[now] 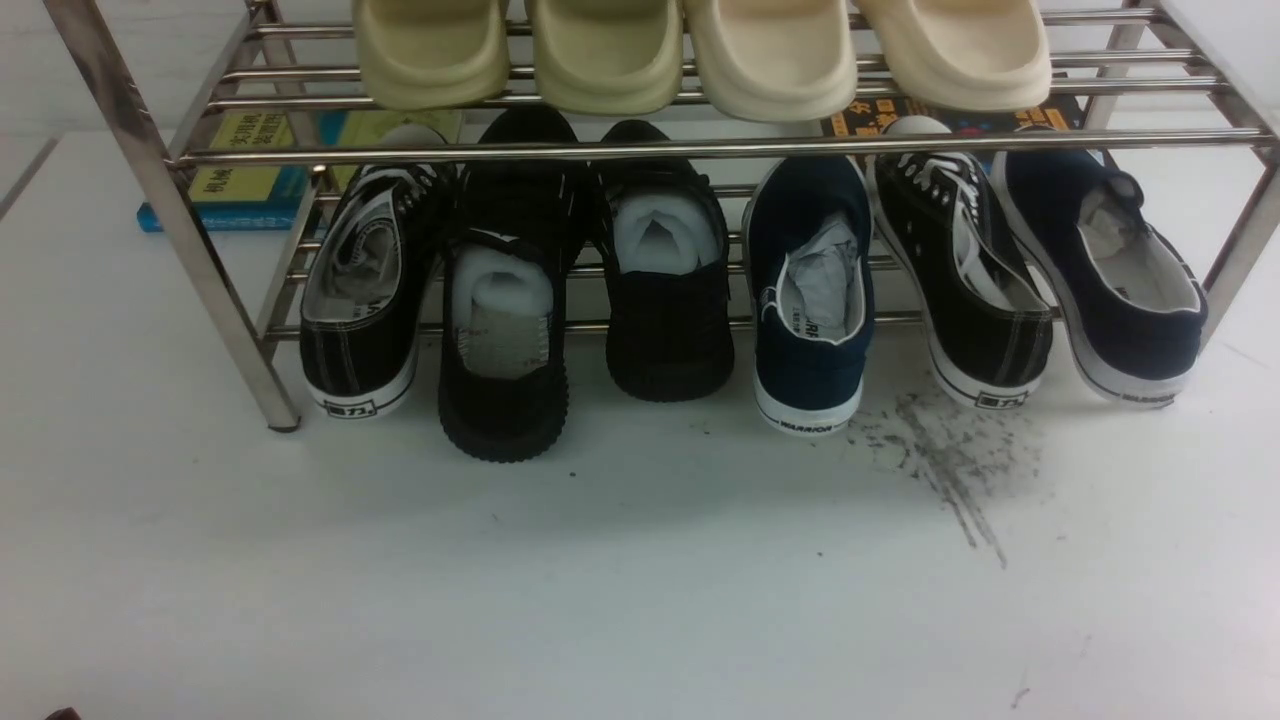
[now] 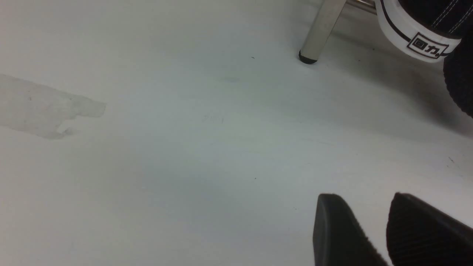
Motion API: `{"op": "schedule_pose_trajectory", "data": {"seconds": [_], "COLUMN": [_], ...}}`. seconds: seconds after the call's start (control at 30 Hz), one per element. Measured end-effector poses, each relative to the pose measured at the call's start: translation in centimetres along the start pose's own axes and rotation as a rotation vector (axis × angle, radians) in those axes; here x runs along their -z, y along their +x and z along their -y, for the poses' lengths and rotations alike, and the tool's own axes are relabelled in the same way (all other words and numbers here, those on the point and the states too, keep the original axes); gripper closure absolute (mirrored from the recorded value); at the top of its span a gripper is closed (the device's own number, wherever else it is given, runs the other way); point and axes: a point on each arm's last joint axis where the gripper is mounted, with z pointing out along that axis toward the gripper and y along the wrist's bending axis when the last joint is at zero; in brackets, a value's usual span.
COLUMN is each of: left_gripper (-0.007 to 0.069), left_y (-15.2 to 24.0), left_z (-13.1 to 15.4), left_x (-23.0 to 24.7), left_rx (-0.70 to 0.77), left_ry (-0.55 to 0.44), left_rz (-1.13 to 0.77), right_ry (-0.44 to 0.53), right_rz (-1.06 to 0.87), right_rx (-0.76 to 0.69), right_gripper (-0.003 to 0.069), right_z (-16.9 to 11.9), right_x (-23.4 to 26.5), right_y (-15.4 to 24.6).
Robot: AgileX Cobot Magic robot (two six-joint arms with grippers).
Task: Take the shoes off the shelf with your hand on the white table.
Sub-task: 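Grasp the leftmost shoe on the bottom shelf of the shoe rack with the left gripper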
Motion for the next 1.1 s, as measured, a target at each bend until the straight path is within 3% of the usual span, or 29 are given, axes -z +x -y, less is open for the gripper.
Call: {"op": "schedule_pose_trajectory", "data": {"seconds": [0.37, 0.57, 0.67, 1.1], "left_gripper": [0.0386, 0.0386, 0.0386, 0.0386], "left_y": [0.0, 0.1, 0.2, -0.5], "left_z": [0.0, 1.1, 1.3, 1.3], "left_x": [0.0, 0.0, 0.0, -0.1], "left_rx": [0.019, 0.600, 0.735, 0.795], "left_ry": [0.002, 0.117, 0.137, 0.189], "left_rz": [0.003, -0.039, -0.059, 0.026], "right_ry": [0.000, 0.000, 0.000, 0.001], "right_rz": [0.000, 0.000, 0.000, 0.000], "right_rx": [0.000, 0.000, 0.000, 0.002], "right_gripper": [0.0421, 0.0421, 0.0421, 0.0421], "right_z": [0.0, 0.0, 0.0, 0.0], "right_x": [0.0, 0.0, 0.0, 0.0], "right_y": [0.0, 0.0, 0.0, 0.0]}}
